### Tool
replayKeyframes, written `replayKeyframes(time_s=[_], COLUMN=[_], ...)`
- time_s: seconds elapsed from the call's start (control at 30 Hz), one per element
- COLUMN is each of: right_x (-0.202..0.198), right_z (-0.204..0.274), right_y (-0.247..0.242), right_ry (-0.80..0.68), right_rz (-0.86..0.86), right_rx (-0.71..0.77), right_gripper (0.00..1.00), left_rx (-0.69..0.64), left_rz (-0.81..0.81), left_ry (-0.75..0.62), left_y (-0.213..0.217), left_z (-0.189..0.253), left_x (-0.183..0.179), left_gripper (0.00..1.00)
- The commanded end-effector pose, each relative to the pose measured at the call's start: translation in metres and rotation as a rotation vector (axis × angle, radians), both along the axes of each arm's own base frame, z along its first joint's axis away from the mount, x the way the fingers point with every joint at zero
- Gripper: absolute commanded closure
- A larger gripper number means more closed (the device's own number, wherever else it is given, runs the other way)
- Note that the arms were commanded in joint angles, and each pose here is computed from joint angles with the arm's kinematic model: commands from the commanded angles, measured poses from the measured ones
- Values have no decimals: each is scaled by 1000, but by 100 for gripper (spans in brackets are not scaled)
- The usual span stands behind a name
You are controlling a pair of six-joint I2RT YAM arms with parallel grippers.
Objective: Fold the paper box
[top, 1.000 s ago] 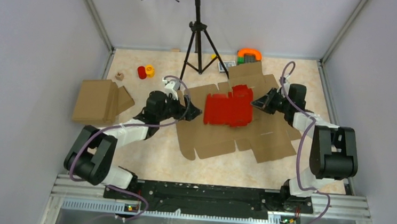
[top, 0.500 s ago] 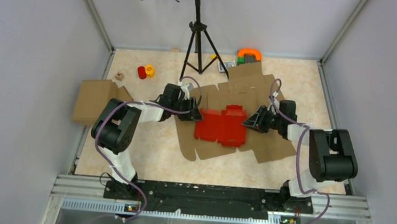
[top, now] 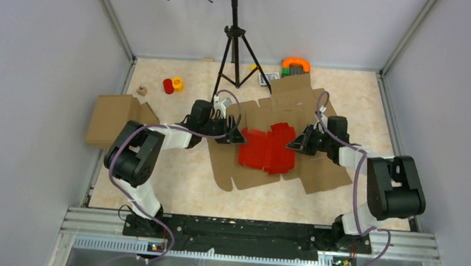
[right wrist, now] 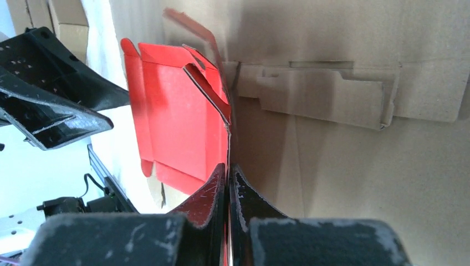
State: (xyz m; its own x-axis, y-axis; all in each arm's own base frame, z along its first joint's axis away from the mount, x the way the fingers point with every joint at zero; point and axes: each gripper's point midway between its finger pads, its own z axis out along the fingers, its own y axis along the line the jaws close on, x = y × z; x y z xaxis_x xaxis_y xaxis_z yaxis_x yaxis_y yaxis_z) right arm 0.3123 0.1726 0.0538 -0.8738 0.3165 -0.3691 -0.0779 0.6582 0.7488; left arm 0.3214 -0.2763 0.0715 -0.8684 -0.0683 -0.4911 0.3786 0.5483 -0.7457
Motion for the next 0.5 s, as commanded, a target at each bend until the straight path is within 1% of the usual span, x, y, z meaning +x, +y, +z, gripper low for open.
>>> replayKeyframes(time_s=[0.0, 0.07, 0.1, 0.2, 0.3, 0.37, 0.47], right_x=[15, 9, 7, 1, -9, -16, -25], right_z=[55, 78, 86, 110, 137, 153, 167], right_y=[3, 8, 9, 6, 7, 8, 11], right_ry=[-231, -314, -345, -431, -519, -562, -583], right_rz=[38, 90, 100, 101, 121, 134, 169], right_rx=[-4, 33, 36, 19, 37, 53, 77], right_gripper=[100, 100, 100, 100, 100, 100, 100], left_rx=[-134, -139, -149, -162, -157, -204, -290], left_rz=[-37, 23, 50, 124, 184, 174, 111], left_ry=[-179, -227, -267, -338, -338, -346, -345], left_y=[-8, 3, 10, 27, 39, 41, 33], left_z=[56, 65, 69, 83, 86, 93, 103], left_x=[0, 3, 1, 2, 7, 5, -2], left_gripper=[49, 49, 46, 34, 22, 18, 15])
